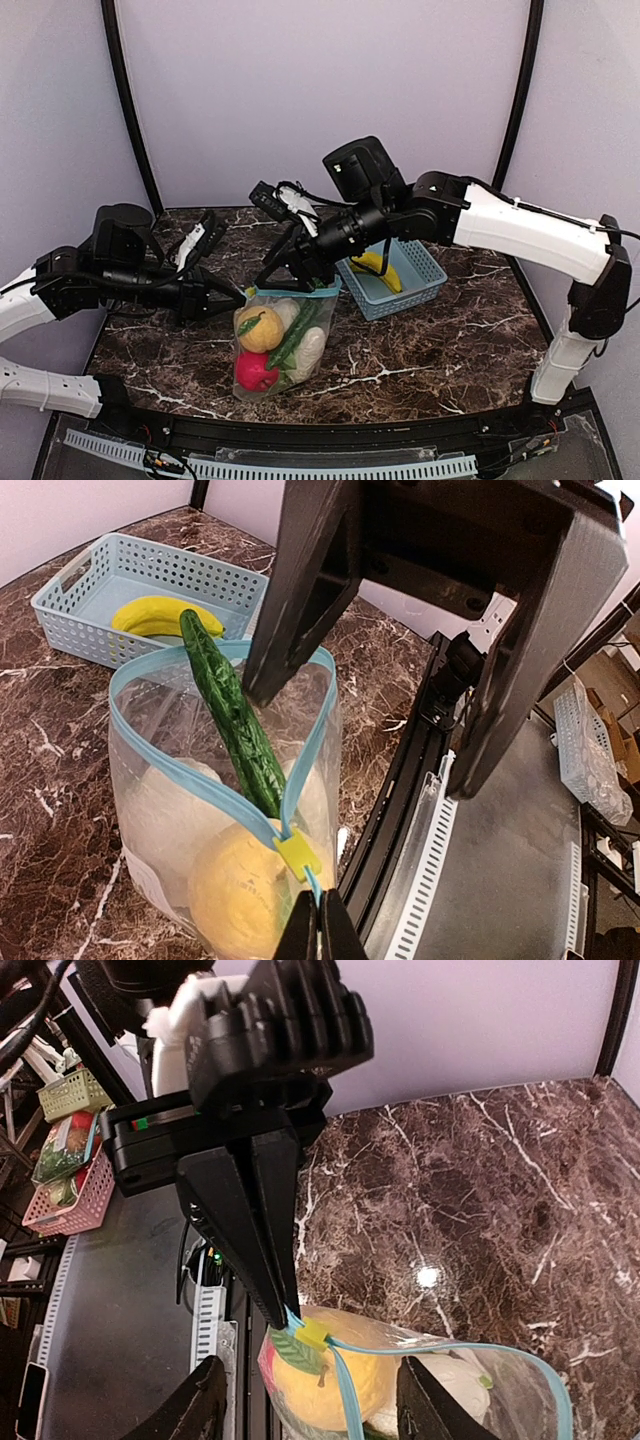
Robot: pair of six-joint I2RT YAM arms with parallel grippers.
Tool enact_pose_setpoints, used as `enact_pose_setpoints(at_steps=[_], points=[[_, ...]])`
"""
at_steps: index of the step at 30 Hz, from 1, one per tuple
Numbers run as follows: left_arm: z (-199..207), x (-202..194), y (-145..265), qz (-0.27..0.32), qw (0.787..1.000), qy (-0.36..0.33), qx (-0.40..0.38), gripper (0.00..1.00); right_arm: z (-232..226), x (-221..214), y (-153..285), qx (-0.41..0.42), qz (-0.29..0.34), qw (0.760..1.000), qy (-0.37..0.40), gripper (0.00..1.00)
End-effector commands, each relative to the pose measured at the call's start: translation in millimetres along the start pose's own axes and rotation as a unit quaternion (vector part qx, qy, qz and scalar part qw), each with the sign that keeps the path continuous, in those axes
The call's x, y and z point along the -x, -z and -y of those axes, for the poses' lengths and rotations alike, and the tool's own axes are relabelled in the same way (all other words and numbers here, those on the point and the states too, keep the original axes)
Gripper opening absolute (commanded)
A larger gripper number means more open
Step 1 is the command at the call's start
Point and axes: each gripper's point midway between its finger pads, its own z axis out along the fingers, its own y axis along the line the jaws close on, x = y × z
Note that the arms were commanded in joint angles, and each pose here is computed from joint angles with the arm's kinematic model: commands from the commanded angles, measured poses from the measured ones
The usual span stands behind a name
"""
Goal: Place the food in the zip-top bag and seal the zipper
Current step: Pass from the right arm to the left, then hold the zipper from the zipper food storage bag.
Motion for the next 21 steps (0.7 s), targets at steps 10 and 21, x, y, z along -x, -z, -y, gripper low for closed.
enact_pose_setpoints(at_steps=[10,21], points=[[9,0,-1,0.006,0.999,-0.009,-0.035,0.01,-9,5,-13,0.101,0.024,0.994,0.038,0.59],[10,-2,-4,0.003,0.999,-0.005,-0.041,0.01,-9,-11,-25,0.144,0.009,0.989,0.03,0.5]])
